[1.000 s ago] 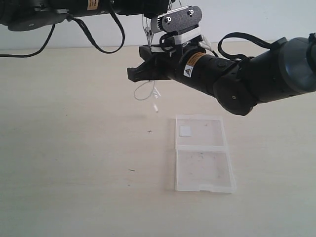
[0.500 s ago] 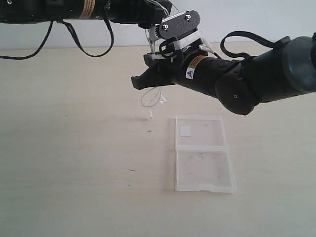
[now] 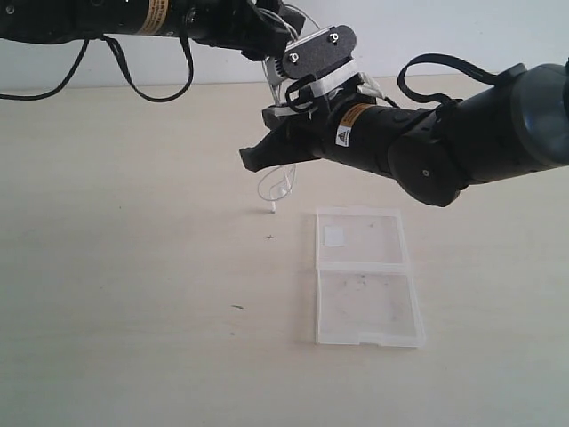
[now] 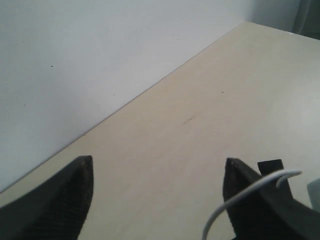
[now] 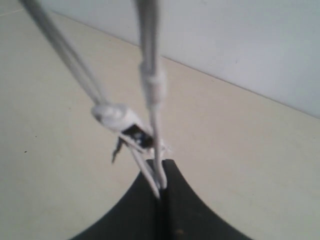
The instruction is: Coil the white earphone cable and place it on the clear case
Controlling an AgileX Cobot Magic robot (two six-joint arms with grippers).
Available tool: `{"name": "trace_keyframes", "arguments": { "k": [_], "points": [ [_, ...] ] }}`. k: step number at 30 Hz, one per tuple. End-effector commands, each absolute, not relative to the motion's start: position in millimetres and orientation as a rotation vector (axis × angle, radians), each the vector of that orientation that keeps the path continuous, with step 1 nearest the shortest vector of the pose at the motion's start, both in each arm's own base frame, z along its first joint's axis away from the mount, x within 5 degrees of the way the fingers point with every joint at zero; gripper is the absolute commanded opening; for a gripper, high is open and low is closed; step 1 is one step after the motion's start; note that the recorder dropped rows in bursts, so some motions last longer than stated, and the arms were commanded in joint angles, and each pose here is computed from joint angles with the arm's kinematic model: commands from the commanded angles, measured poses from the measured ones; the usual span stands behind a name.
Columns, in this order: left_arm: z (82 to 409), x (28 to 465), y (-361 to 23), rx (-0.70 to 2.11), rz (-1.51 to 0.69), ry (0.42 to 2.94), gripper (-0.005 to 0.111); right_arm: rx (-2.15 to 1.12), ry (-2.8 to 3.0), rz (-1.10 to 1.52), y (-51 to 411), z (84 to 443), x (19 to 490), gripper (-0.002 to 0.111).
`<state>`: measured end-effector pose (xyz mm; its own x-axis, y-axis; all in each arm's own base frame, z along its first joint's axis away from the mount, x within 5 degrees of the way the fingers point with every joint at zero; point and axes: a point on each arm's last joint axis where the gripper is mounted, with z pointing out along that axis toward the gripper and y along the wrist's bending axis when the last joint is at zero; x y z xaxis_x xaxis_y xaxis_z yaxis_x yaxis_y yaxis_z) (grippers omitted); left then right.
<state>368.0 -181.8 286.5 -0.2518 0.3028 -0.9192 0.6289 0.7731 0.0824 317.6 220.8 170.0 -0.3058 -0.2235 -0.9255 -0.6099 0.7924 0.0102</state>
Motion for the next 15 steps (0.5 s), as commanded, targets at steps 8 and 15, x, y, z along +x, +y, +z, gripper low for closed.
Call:
{"name": "trace_keyframes", "arguments": {
  "k": [8,15],
  "points": [
    [270.8,371.0,-183.3,0.798,-0.281,1.862,0.077,-0.555,1.797,0.493,221.7,189.1,319.0,0.000],
    [269.8,371.4,-183.4,0.804,-0.278,1.861,0.103,-0.555,1.797,0.493,221.7,189.1,319.0,0.000]
  ]
}}
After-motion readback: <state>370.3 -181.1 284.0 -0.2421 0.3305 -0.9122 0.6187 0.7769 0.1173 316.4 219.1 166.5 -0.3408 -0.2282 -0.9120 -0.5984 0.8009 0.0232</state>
